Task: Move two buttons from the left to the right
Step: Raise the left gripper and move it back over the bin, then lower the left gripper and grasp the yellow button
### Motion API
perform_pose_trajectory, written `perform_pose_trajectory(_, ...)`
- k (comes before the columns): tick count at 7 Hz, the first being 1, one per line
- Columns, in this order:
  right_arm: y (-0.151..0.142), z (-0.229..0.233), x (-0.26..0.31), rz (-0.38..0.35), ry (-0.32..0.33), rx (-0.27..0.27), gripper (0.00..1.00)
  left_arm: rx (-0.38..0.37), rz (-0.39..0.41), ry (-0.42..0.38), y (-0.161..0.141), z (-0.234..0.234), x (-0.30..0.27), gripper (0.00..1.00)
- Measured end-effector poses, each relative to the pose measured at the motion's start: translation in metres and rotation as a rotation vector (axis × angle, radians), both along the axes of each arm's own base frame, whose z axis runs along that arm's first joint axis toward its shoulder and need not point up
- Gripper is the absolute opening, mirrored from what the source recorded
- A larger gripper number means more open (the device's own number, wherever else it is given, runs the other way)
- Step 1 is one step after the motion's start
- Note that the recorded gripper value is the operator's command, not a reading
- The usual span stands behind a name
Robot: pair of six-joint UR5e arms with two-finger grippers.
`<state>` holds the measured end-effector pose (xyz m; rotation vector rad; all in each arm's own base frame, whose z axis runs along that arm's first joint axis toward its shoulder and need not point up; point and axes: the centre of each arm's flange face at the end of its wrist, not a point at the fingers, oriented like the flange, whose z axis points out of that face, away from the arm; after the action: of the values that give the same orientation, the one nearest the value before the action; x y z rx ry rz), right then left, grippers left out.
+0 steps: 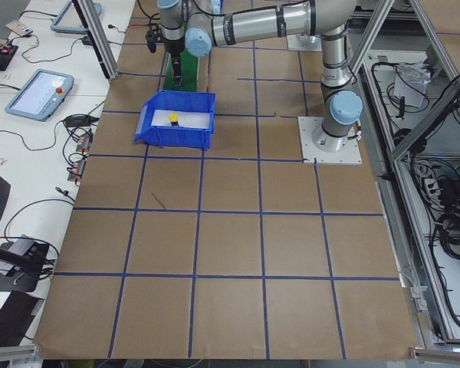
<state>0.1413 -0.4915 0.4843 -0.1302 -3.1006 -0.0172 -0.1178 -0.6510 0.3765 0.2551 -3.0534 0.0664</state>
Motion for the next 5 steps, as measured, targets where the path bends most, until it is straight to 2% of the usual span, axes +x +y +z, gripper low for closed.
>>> perform_pose_trajectory(2,-0.002,-0.001,0.000,0.019,0.000,-0.005,1.00,0.054,0.042,0.012,-0.019,-0.035,0.055,1.00)
perform_pose_trajectory(5,-0.003,0.000,-0.002,0.018,0.001,-0.009,1.00,0.106,0.092,0.011,-0.032,-0.086,0.090,1.00)
